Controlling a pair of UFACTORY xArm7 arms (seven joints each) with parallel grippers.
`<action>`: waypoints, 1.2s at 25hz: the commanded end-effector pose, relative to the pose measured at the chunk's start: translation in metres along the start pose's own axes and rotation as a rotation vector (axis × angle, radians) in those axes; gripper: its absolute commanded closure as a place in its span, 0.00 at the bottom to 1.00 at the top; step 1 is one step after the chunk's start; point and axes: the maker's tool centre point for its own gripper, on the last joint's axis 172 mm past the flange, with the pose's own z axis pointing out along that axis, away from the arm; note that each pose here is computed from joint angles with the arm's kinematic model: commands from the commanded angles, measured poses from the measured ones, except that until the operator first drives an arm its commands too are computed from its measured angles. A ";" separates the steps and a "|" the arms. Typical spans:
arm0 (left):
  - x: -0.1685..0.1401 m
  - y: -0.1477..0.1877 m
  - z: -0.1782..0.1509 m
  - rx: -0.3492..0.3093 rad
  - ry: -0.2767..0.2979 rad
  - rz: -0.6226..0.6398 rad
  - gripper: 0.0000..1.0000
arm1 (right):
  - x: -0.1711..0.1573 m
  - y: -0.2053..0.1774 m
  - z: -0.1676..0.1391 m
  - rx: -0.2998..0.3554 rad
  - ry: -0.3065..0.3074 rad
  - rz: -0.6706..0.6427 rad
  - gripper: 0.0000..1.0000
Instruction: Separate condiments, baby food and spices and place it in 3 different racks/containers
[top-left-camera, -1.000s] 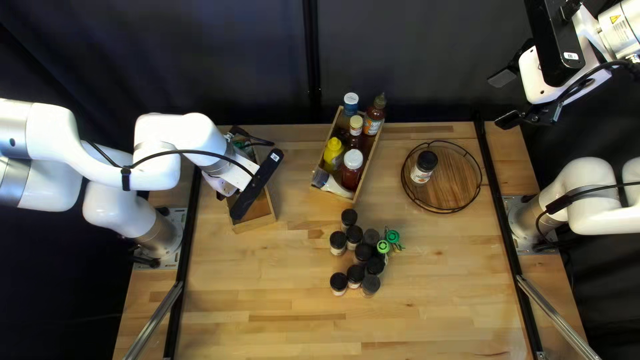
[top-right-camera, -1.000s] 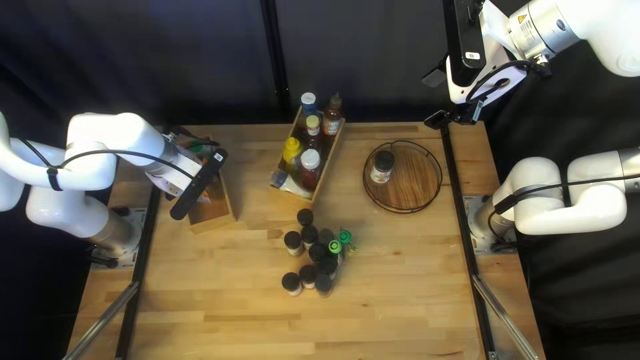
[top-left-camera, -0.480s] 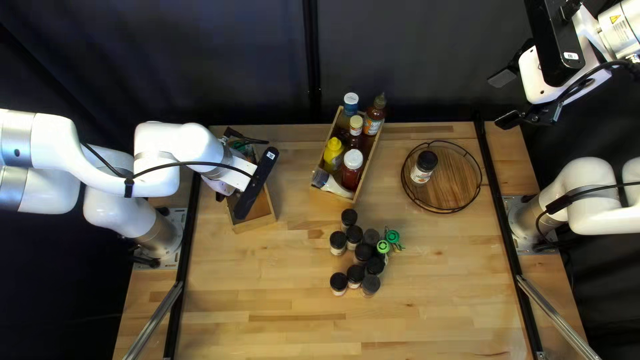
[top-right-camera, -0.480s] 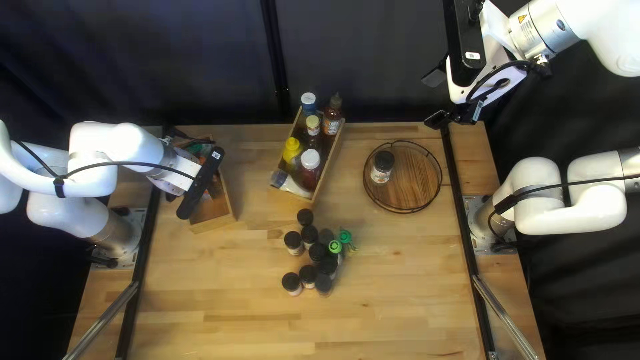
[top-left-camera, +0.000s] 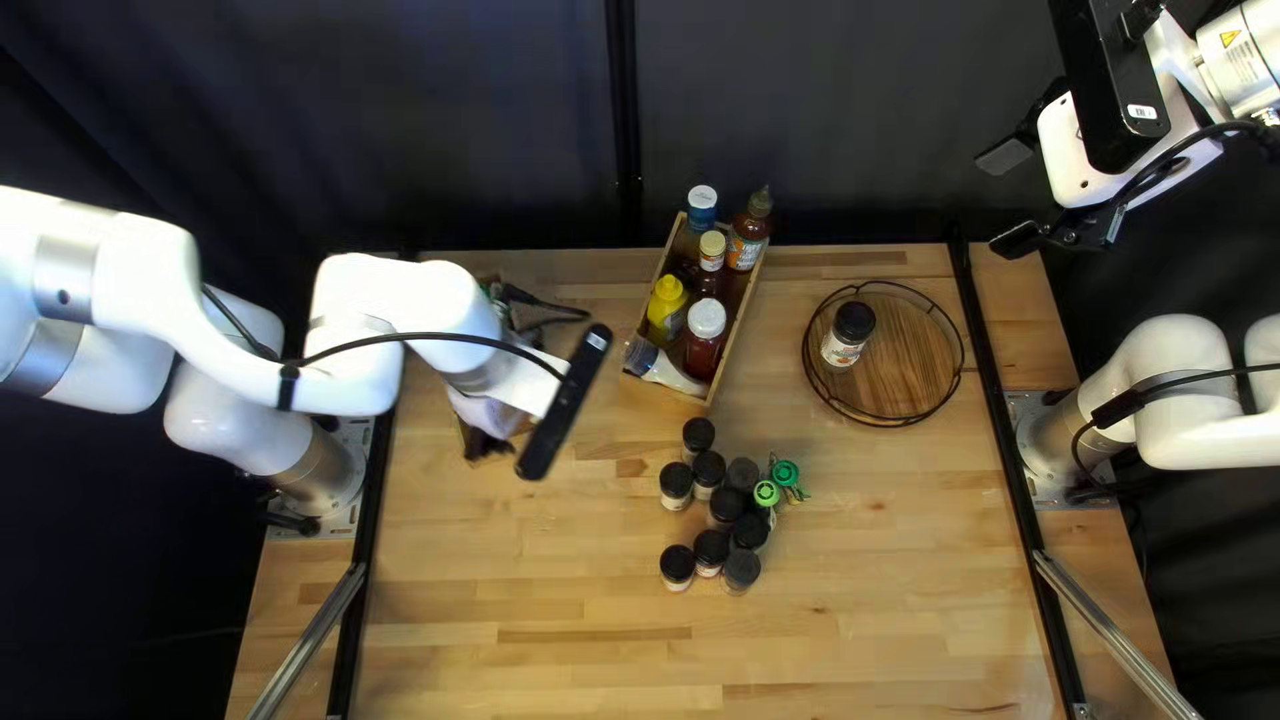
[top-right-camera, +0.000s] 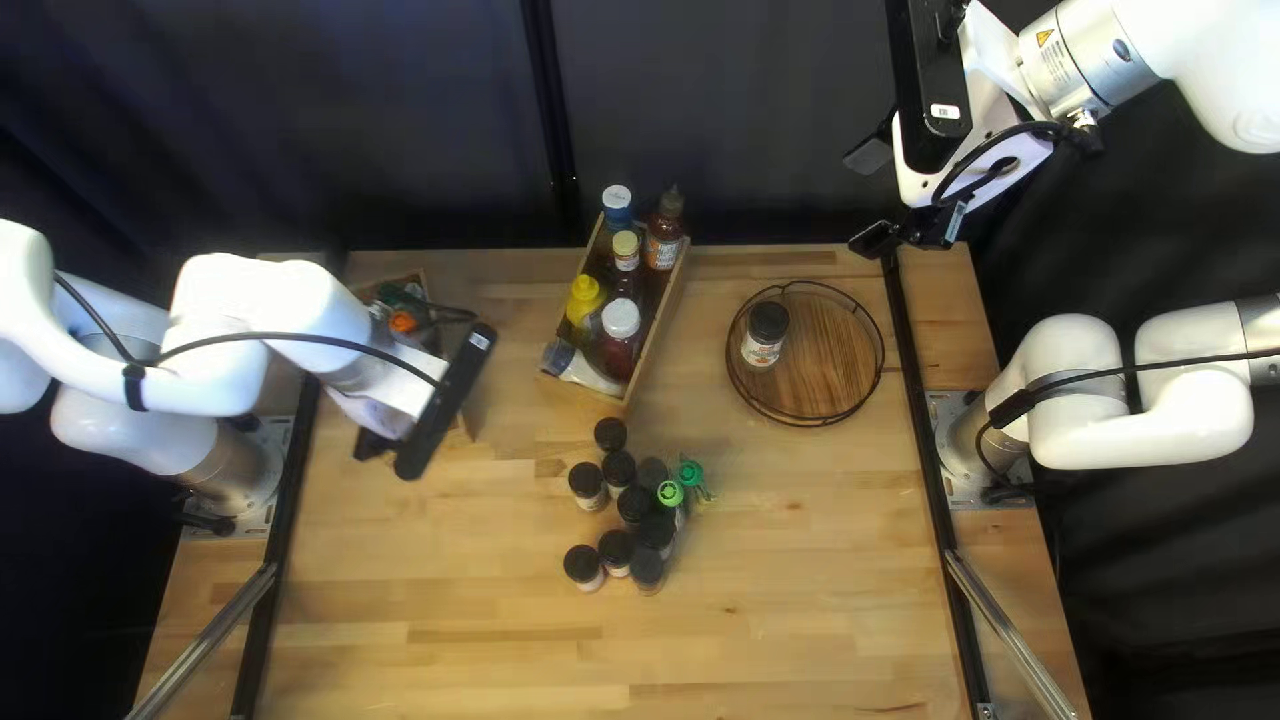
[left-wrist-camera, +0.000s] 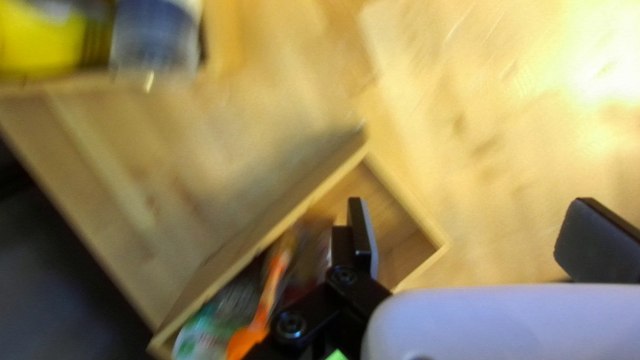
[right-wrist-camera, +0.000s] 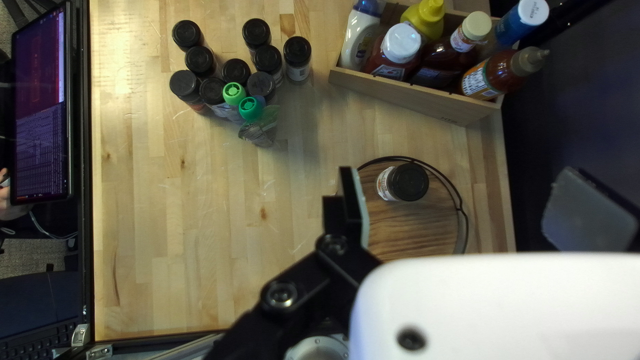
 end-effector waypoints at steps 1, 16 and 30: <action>0.074 0.017 -0.008 -0.054 0.077 -0.050 0.00 | 0.000 0.000 0.000 0.000 0.000 0.000 0.00; 0.204 -0.055 0.011 0.048 0.270 -0.504 0.00 | 0.000 0.000 0.000 0.000 0.000 0.000 0.00; 0.242 -0.111 0.061 0.198 0.255 -0.713 0.00 | 0.000 0.000 0.000 0.000 0.000 0.000 0.00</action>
